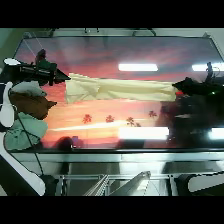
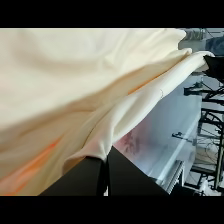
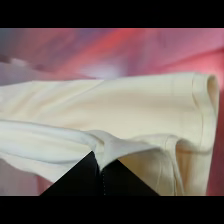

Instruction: Fold the shirts.

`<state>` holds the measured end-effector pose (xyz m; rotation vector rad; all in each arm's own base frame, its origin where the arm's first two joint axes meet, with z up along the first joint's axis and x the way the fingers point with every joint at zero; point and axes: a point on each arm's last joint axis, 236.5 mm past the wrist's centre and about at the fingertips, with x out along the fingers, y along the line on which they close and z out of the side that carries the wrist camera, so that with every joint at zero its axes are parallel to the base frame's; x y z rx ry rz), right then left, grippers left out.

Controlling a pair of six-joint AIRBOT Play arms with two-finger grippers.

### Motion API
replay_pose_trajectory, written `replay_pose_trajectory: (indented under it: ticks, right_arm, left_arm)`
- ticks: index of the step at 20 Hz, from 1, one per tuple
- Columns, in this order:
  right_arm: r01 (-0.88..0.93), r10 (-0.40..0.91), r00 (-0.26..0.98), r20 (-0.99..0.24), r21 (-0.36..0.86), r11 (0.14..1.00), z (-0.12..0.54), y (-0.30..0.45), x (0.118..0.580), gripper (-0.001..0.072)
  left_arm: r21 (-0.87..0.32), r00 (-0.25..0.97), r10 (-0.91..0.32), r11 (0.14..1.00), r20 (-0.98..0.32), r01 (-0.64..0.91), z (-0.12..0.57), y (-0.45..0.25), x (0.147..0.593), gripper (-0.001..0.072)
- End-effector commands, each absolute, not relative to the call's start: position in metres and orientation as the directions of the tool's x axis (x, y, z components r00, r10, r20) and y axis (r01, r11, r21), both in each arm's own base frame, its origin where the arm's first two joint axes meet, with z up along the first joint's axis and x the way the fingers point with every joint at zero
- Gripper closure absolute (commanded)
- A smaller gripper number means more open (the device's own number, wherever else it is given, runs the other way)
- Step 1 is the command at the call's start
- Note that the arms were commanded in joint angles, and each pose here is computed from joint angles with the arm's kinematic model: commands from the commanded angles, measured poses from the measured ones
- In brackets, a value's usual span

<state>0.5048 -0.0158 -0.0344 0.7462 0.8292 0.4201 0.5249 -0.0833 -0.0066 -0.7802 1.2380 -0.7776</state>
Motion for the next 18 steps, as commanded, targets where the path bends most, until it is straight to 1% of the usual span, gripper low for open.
replay_pose_trajectory:
  ticks: [1, 4, 5, 6, 7, 8, 9, 10, 11, 12, 13, 14, 15, 16, 17, 18]
  right_arm:
    - [-0.053, 0.537, 0.652, -0.535, 0.674, 0.736, -0.052, -0.016, 0.537, 0.0692]
    - [-0.039, 0.551, 0.629, -0.549, 0.685, 0.727, -0.070, -0.015, 0.536, 0.0692]
    - [-0.034, 0.552, 0.624, -0.554, 0.686, 0.727, -0.074, -0.015, 0.535, 0.0691]
    - [-0.035, 0.555, 0.618, -0.556, 0.686, 0.727, -0.076, -0.014, 0.534, 0.0688]
    - [-0.042, 0.565, 0.613, -0.552, 0.691, 0.721, -0.074, -0.012, 0.532, 0.0547]
    - [-0.061, 0.582, 0.604, -0.544, 0.697, 0.715, -0.068, -0.011, 0.530, 0.0328]
    - [-0.087, 0.592, 0.590, -0.549, 0.686, 0.723, -0.059, -0.019, 0.526, 0.0271]
    - [-0.090, 0.587, 0.568, -0.577, 0.666, 0.741, -0.053, -0.031, 0.520, 0.0268]
    - [-0.016, 0.544, 0.547, -0.637, 0.641, 0.767, -0.054, -0.054, 0.514, 0.0137]
    - [0.092, 0.488, 0.521, -0.700, 0.614, 0.784, -0.062, -0.077, 0.508, 0.0012]
    - [0.156, 0.463, 0.500, -0.732, 0.602, 0.783, -0.068, -0.088, 0.501, 0.0012]
    - [0.171, 0.472, 0.486, -0.736, 0.609, 0.774, -0.073, -0.087, 0.498, 0.0012]
    - [0.173, 0.499, 0.471, -0.727, 0.631, 0.756, -0.077, -0.080, 0.497, 0.0012]
    - [0.173, 0.532, 0.454, -0.715, 0.656, 0.735, -0.083, -0.069, 0.496, 0.0012]
    - [0.173, 0.558, 0.439, -0.705, 0.675, 0.717, -0.088, -0.058, 0.497, 0.0012]
    - [0.176, 0.586, 0.429, -0.688, 0.700, 0.693, -0.093, -0.046, 0.499, 0.0013]
  left_arm:
    - [-0.856, 0.121, -0.855, 0.514, -0.505, 0.061, -0.038, -0.097, 0.540, 0.0692]
    - [-0.857, 0.134, -0.850, 0.515, -0.509, 0.008, -0.066, -0.096, 0.543, 0.0699]
    - [-0.853, 0.150, -0.845, 0.521, -0.513, 0.016, -0.072, -0.095, 0.546, 0.0698]
    - [-0.852, 0.163, -0.844, 0.522, -0.511, 0.030, -0.073, -0.094, 0.549, 0.0670]
    - [-0.854, 0.170, -0.845, 0.520, -0.508, 0.034, -0.071, -0.095, 0.550, 0.0522]
    - [-0.864, 0.166, -0.856, 0.502, -0.489, 0.044, -0.063, -0.097, 0.550, 0.0406]
    - [-0.878, 0.153, -0.874, 0.474, -0.460, 0.063, -0.051, -0.100, 0.548, 0.0406]
    - [-0.900, 0.144, -0.899, 0.427, -0.413, 0.084, -0.033, -0.101, 0.546, 0.0406]
    - [-0.924, 0.136, -0.925, 0.369, -0.355, 0.102, -0.014, -0.103, 0.544, 0.0408]
    - [-0.943, 0.153, -0.943, 0.313, -0.295, 0.109, 0.003, -0.101, 0.545, 0.0409]
    - [-0.960, 0.183, -0.954, 0.259, -0.237, 0.105, 0.018, -0.097, 0.547, 0.0410]
    - [-0.971, 0.214, -0.958, 0.216, -0.191, 0.101, 0.030, -0.092, 0.550, 0.0411]
    - [-0.974, 0.233, -0.958, 0.199, -0.169, 0.109, 0.037, -0.088, 0.550, 0.0413]
    - [-0.973, 0.238, -0.956, 0.202, -0.171, 0.112, 0.039, -0.086, 0.549, 0.0490]
    - [-0.971, 0.232, -0.958, 0.202, -0.170, 0.126, 0.042, -0.087, 0.545, 0.0607]
    - [-0.971, 0.221, -0.961, 0.200, -0.168, 0.133, 0.044, -0.091, 0.542, 0.0676]
